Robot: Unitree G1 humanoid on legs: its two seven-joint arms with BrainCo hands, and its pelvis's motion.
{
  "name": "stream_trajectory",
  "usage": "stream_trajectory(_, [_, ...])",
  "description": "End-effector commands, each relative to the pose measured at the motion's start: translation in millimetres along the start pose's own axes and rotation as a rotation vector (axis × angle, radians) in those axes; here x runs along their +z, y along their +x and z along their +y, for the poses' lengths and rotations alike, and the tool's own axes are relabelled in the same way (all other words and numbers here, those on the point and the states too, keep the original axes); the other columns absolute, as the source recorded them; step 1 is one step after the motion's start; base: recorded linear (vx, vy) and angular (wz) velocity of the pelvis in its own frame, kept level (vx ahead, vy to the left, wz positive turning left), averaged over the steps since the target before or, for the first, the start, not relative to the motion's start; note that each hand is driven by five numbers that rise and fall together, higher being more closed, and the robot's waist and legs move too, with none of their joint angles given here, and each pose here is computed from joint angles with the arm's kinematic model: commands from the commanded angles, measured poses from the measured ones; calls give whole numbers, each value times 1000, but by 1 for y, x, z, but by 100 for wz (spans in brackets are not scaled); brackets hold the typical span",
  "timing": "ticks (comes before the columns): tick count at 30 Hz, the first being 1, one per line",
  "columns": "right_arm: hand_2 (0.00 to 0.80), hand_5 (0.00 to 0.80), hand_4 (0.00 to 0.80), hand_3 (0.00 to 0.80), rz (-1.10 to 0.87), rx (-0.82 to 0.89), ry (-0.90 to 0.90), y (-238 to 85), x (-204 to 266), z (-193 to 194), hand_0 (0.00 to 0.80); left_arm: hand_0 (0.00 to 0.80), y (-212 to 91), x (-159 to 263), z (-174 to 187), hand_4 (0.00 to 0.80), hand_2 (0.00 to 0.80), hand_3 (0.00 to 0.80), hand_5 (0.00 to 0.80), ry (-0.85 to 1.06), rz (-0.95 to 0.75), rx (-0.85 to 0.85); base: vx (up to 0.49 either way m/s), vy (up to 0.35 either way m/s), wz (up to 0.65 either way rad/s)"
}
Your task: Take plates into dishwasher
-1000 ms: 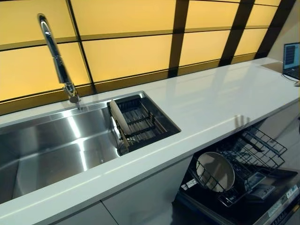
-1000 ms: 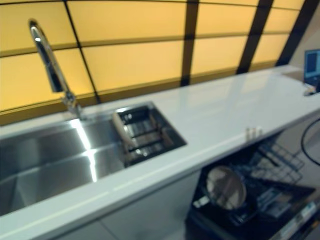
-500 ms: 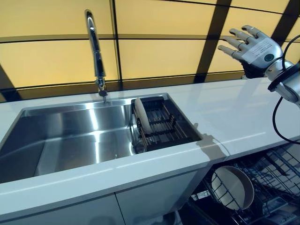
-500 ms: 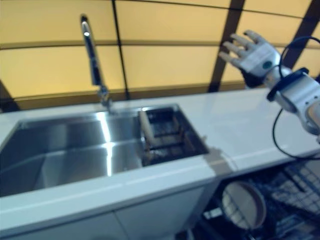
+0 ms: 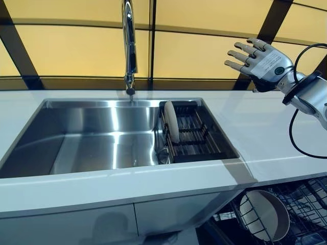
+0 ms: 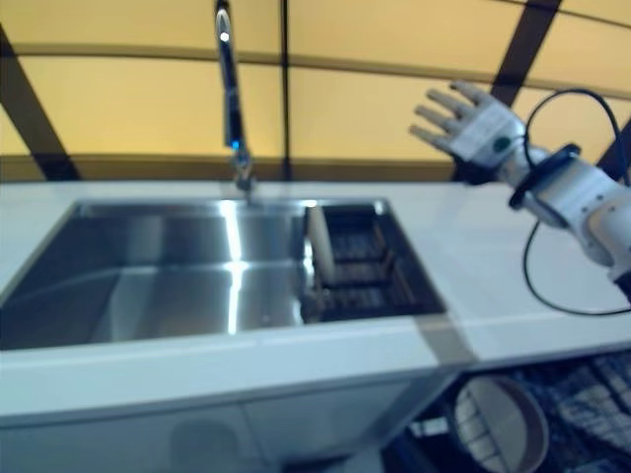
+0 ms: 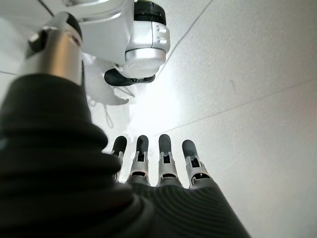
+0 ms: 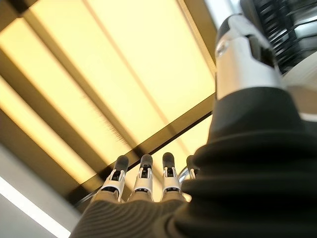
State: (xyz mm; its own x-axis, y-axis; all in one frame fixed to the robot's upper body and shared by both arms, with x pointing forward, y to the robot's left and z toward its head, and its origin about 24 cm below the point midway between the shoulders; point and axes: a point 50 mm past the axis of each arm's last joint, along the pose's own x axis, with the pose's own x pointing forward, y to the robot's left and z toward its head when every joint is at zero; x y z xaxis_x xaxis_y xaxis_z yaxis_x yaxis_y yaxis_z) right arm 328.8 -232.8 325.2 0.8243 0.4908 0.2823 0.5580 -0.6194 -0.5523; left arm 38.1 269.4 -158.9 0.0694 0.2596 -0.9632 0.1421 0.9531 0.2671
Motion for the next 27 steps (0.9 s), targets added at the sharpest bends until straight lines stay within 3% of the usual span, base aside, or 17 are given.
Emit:
stream_trajectory(1, [0,0,0,0,136,-112,-104,12,-34,-33,0,0,-2,4,29,0,0,0,0,-17,-13,80,-83,-48,28])
stream_trajectory(10, [0,0,0,0,165,-217,-113,26,-39,-58,0,0,-3,17,29,0,0,0,0,-29,-65,77,-61,-4,20])
stream_trajectory(27, [0,0,0,0,124,-274,-90,39,-25,-70,0,0,-4,22,27,0,0,0,0,-26,-84,70,-1,1,1])
